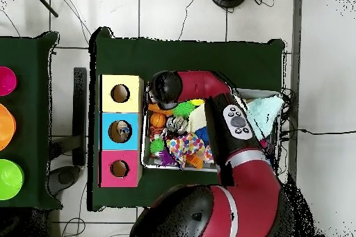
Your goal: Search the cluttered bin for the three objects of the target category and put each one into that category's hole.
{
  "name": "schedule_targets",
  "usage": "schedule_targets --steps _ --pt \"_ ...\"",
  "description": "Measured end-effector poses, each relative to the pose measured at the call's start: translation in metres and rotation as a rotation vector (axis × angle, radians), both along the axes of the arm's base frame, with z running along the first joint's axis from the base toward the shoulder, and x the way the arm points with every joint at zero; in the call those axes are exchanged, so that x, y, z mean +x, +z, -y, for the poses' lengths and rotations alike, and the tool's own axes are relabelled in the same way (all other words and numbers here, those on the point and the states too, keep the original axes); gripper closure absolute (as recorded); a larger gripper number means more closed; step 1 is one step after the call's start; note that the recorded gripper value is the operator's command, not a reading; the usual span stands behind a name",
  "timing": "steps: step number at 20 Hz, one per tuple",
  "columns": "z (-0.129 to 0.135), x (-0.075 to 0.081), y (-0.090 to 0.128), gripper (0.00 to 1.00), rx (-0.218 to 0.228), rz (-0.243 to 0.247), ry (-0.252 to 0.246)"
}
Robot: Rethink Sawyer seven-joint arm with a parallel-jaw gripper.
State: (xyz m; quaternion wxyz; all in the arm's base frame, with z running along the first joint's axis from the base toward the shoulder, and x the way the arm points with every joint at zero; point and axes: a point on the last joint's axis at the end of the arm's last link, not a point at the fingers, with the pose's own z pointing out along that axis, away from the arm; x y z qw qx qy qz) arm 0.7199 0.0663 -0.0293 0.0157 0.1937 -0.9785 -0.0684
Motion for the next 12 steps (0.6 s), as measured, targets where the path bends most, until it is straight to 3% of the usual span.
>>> schedule_targets --steps 5,12 --pt "0.000 -0.006 0.035 1.00 -0.030 0.015 0.027" --pt "-0.013 0.008 0.112 1.00 -0.064 0.095 0.049"
